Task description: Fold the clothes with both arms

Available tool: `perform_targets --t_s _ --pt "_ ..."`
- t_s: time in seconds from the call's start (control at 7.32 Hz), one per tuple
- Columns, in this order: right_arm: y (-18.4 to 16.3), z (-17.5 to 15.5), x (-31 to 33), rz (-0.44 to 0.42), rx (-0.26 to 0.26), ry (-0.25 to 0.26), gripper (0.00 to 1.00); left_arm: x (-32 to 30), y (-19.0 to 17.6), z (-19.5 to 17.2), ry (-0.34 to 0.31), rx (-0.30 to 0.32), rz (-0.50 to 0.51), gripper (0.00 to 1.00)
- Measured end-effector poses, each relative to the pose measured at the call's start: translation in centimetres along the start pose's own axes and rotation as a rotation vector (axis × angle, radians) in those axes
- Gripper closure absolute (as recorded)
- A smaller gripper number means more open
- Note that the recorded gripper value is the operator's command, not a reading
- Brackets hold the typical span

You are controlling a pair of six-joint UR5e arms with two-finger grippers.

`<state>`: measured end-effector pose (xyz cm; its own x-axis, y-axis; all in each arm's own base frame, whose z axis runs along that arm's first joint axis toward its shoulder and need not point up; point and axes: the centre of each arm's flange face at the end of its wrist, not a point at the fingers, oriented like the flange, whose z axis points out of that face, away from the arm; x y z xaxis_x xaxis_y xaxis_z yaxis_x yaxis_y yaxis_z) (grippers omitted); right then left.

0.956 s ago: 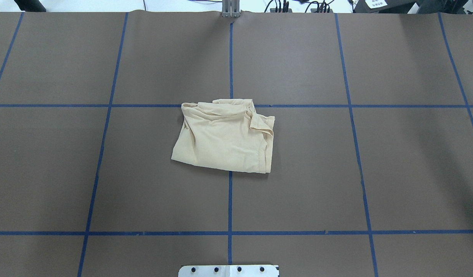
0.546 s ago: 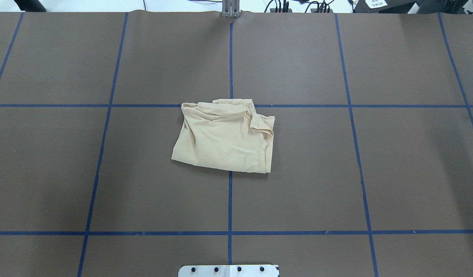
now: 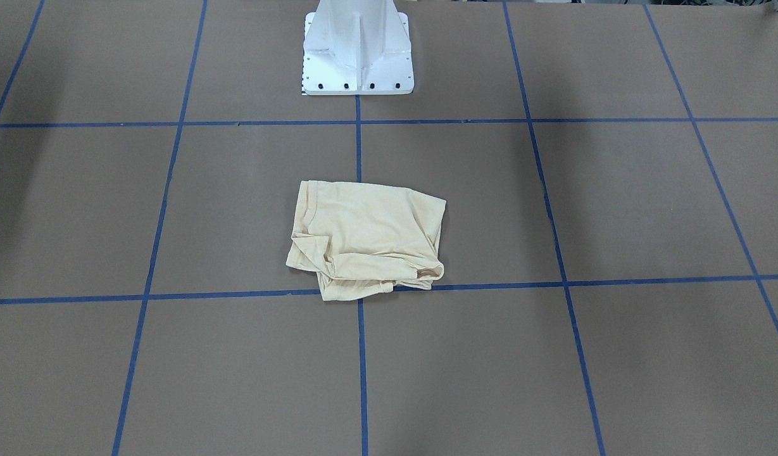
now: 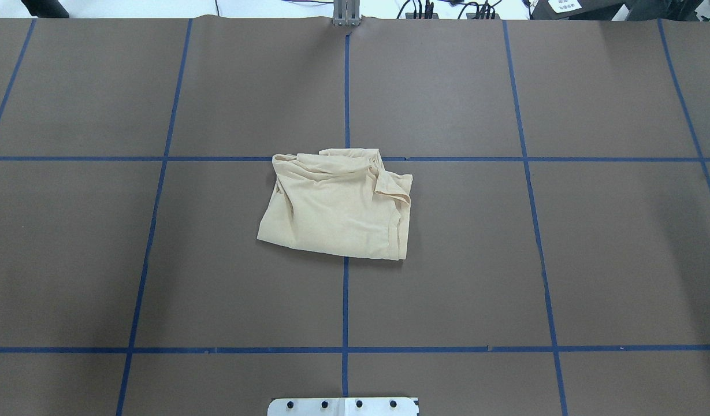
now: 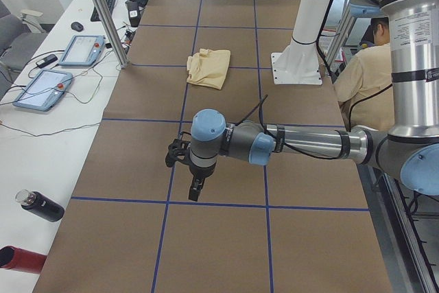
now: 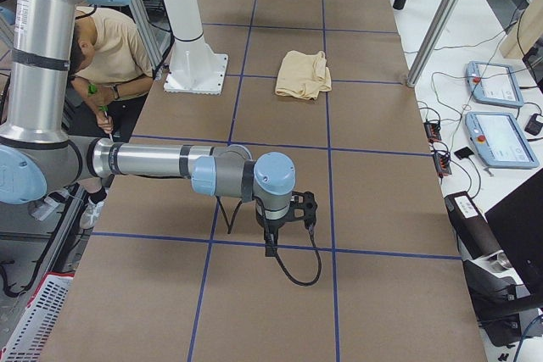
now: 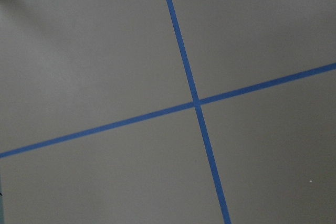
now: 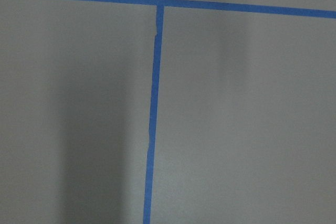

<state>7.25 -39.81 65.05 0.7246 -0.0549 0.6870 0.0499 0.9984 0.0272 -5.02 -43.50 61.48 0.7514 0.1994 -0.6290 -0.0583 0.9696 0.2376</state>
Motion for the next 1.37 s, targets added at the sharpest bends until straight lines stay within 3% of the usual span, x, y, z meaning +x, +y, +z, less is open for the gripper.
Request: perform_targets --t_s 0.27,0.55,0.96,1.37 --pt "0.0 0.0 -0.2 0.003 0.009 -0.015 0.00 -0.3 0.9 0.8 0.057 -0.016 -0.022 0.00" --pt "-0.2 -0.2 -0.4 -0.004 0.013 -0.016 0.00 0.0 0.8 0.4 0.062 -0.007 -0.016 0.00" --pt "-0.3 -0.4 -0.6 -0.015 0.019 -0.015 0.00 -0.4 1.0 0.4 0.037 -0.009 -0.015 0.00" --pt "-0.3 -0.4 -0.6 -0.017 0.019 -0.014 0.00 -2.0 2.8 0.8 -0.036 -0.029 -0.044 0.00"
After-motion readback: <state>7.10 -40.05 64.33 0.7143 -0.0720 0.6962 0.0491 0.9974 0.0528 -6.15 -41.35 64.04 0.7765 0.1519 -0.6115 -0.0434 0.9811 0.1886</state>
